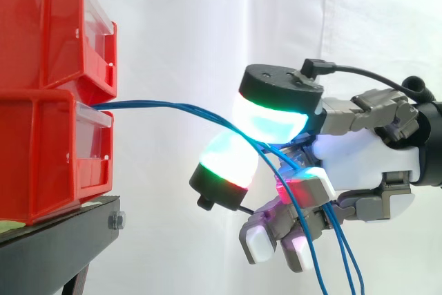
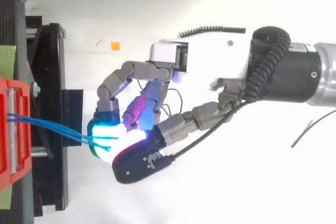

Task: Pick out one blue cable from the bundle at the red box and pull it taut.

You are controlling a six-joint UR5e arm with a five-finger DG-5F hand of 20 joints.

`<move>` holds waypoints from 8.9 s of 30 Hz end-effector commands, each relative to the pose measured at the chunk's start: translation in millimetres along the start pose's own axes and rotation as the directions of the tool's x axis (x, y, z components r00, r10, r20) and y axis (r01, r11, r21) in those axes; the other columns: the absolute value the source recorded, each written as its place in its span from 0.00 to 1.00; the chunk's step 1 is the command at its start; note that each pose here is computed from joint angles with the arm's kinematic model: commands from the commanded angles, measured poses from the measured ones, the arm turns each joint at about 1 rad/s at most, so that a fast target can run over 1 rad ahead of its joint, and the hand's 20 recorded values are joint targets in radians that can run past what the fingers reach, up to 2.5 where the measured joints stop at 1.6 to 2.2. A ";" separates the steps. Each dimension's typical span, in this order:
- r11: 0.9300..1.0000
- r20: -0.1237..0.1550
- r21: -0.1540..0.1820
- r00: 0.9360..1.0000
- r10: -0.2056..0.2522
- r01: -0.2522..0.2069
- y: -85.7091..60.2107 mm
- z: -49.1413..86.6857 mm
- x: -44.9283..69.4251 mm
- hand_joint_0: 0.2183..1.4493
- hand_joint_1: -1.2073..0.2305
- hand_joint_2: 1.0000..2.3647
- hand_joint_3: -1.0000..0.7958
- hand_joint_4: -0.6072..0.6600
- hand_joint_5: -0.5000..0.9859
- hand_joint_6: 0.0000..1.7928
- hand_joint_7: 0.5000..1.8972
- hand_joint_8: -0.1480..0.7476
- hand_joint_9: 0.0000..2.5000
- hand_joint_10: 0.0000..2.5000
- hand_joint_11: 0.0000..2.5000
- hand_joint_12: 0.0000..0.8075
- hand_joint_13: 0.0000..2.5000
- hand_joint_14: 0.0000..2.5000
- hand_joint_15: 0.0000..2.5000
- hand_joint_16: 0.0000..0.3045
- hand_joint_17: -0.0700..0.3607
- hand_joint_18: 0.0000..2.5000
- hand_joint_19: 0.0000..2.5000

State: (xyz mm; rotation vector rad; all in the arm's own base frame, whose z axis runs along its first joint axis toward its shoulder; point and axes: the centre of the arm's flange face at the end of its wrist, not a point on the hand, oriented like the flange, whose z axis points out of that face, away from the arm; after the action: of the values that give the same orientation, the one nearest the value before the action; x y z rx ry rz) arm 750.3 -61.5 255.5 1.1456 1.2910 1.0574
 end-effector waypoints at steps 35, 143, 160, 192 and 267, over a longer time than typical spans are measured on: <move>1.000 0.000 -0.002 1.000 0.000 0.000 0.2 0.2 0.6 0.23 0.59 0.00 0.28 0.54 0.28 0.46 0.23 0.53 0.56 0.01 0.28 0.53 0.38 0.01 0.20 0.20 0.48 0.37 0.31; 1.000 -0.008 -0.004 1.000 -0.002 0.002 1.8 0.8 6.2 0.25 0.34 0.00 0.28 0.45 0.29 0.46 0.27 0.46 0.56 0.01 0.34 0.50 0.32 0.01 0.21 0.18 0.45 0.27 0.32; 1.000 -0.008 -0.010 1.000 -0.001 0.001 3.4 1.1 6.2 0.31 0.30 0.00 0.28 0.52 0.29 0.48 0.30 0.47 0.57 0.01 0.35 0.48 0.33 0.01 0.21 0.17 0.43 0.28 0.32; 1.000 -0.006 -0.027 1.000 -0.009 0.009 8.1 3.6 6.9 0.34 0.33 0.01 0.37 0.50 0.29 0.47 0.30 0.48 0.57 0.01 0.33 0.48 0.36 0.01 0.21 0.17 0.43 0.31 0.31; 0.994 -0.024 -0.033 0.994 -0.103 0.102 45.0 -9.5 2.8 0.44 0.19 0.00 0.28 0.39 0.29 0.52 0.28 0.47 0.59 0.01 0.36 0.46 0.38 0.01 0.22 0.16 0.42 0.33 0.31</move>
State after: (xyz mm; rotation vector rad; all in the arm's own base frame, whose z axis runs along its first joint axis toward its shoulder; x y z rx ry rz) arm 749.9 -50.9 283.7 1.0520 1.3176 1.0422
